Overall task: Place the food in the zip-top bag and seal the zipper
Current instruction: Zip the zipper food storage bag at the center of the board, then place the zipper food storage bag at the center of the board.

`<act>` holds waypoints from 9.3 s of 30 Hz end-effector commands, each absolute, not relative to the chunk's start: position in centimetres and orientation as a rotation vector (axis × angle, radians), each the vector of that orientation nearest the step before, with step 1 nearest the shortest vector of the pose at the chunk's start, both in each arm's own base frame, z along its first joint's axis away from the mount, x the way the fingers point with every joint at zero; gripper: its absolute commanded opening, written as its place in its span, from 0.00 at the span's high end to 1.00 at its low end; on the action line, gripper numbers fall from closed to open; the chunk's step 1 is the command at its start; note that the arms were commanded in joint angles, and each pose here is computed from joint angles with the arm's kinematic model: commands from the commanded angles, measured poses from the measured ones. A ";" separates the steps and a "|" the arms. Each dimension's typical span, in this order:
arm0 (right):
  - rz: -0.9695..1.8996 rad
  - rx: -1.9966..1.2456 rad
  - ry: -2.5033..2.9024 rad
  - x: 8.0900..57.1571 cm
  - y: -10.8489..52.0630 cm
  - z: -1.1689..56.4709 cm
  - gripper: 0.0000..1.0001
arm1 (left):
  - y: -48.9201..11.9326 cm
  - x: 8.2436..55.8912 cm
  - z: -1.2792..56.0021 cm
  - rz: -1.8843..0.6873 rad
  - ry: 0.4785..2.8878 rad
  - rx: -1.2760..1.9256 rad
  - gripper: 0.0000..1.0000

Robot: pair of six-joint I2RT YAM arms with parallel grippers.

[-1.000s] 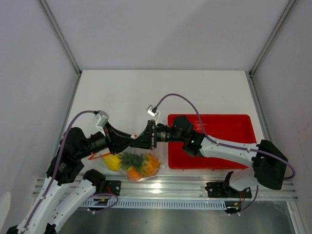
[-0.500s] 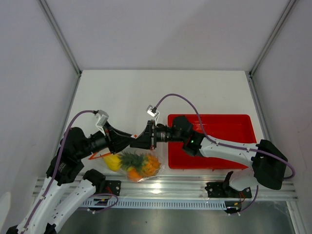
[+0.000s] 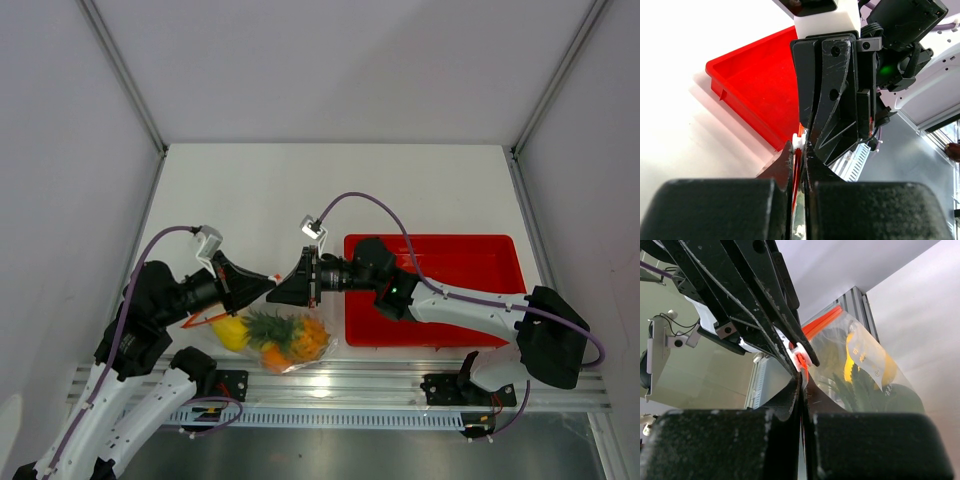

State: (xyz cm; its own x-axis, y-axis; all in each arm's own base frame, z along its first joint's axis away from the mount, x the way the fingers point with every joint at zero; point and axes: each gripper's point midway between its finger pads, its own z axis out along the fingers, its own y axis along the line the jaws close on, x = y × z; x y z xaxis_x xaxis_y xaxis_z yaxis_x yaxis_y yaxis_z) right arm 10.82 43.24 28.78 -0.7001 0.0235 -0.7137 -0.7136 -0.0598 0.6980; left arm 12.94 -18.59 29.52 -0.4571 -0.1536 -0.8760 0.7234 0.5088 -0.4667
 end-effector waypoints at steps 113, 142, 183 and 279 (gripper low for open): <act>1.713 -1.244 1.329 13.0 40.3 32.5 0.48 | -17.6 9.7 29.9 -1.109 1.793 0.583 1.00; 1.778 -1.330 1.279 10.9 42.3 32.6 0.72 | -18.0 10.0 29.5 -1.131 1.791 0.584 0.99; 1.421 -0.849 1.509 18.8 35.9 30.5 1.00 | -15.1 10.2 28.4 -0.977 1.851 0.426 0.95; 0.615 -0.100 2.064 52.8 33.7 19.7 0.01 | -12.5 13.3 27.2 -0.893 1.865 0.004 0.01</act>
